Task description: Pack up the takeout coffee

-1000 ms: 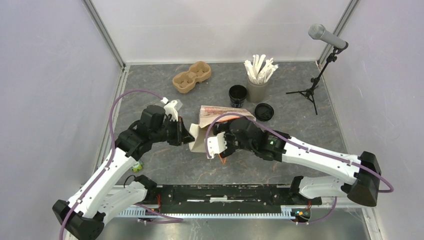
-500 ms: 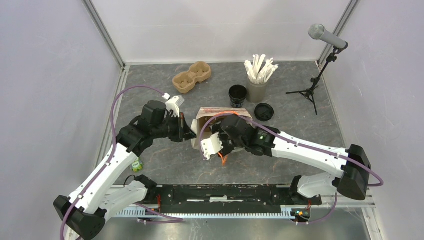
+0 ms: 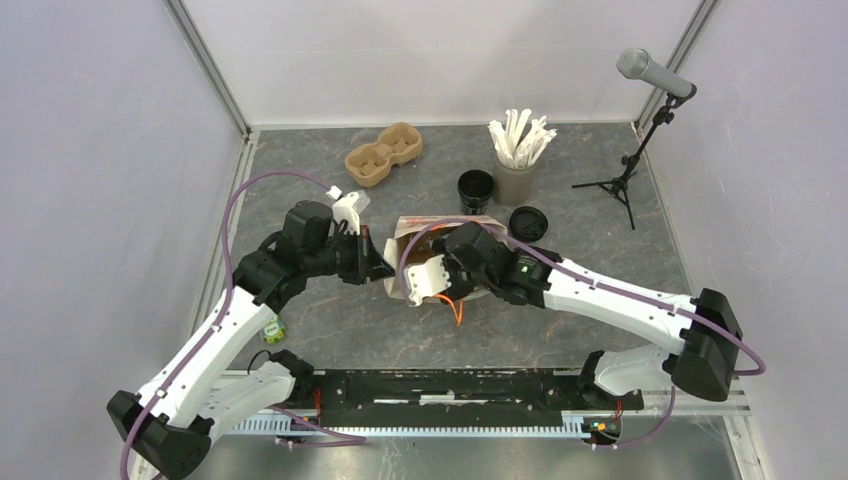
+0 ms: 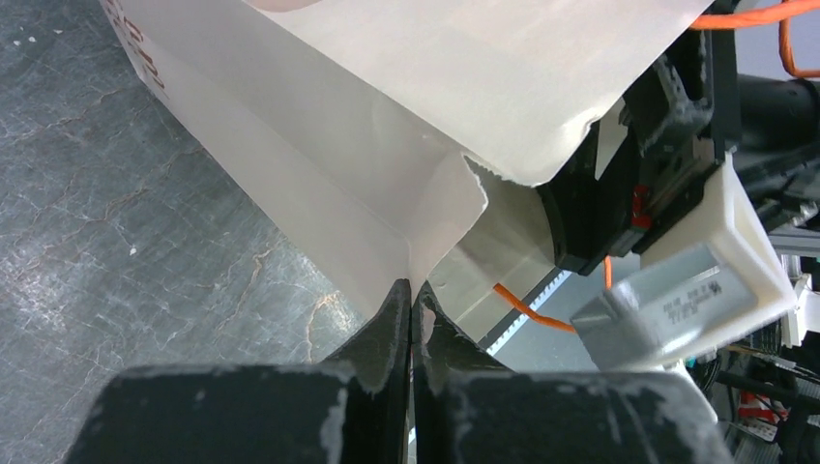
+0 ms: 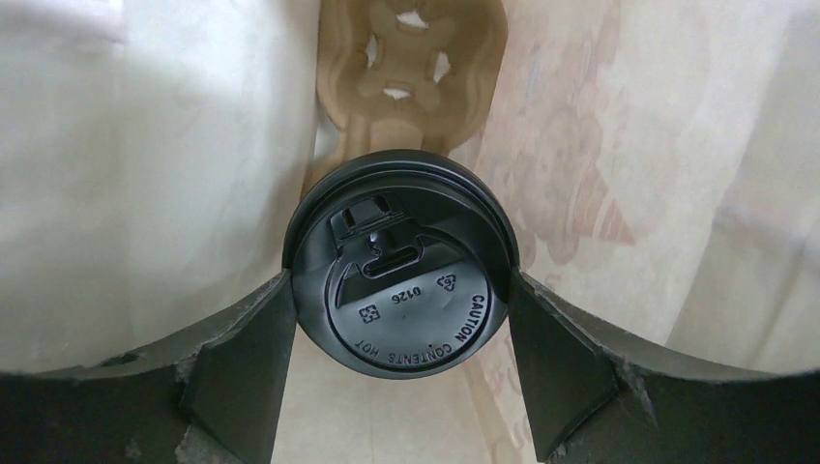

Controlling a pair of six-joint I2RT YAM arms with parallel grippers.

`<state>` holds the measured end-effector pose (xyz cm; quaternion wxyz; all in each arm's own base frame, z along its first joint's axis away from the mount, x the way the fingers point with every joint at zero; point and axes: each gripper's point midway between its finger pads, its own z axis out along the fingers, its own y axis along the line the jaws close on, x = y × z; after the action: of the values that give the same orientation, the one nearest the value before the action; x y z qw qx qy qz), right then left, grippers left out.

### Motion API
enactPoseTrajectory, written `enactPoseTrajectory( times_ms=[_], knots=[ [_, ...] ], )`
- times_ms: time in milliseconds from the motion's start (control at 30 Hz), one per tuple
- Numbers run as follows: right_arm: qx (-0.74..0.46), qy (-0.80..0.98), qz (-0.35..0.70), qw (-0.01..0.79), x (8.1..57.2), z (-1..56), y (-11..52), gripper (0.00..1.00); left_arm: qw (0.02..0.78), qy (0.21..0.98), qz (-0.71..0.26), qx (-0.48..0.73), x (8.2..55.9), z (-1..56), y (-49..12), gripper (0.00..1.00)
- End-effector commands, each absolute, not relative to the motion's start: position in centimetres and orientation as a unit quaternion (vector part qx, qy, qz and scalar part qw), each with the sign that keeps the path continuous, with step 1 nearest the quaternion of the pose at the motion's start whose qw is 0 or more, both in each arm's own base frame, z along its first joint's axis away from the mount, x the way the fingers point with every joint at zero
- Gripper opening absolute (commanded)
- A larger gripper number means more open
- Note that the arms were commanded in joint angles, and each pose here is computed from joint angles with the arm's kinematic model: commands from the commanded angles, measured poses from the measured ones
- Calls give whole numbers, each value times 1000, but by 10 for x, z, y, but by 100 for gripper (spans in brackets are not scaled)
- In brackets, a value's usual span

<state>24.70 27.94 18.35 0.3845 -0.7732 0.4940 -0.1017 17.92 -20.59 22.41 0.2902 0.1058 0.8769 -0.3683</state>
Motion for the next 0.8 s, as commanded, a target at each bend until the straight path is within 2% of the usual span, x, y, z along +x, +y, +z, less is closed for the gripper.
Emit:
enactPoseTrajectory(
  times_ms=[0,767],
  knots=[
    [-737,521,-85,423,255,192,277,61,318,852,-394,130,181,244,-214,2],
    [-744,520,-85,411,255,165,260,60,302,848,-413,139,175,239,-220,5]
  ],
)
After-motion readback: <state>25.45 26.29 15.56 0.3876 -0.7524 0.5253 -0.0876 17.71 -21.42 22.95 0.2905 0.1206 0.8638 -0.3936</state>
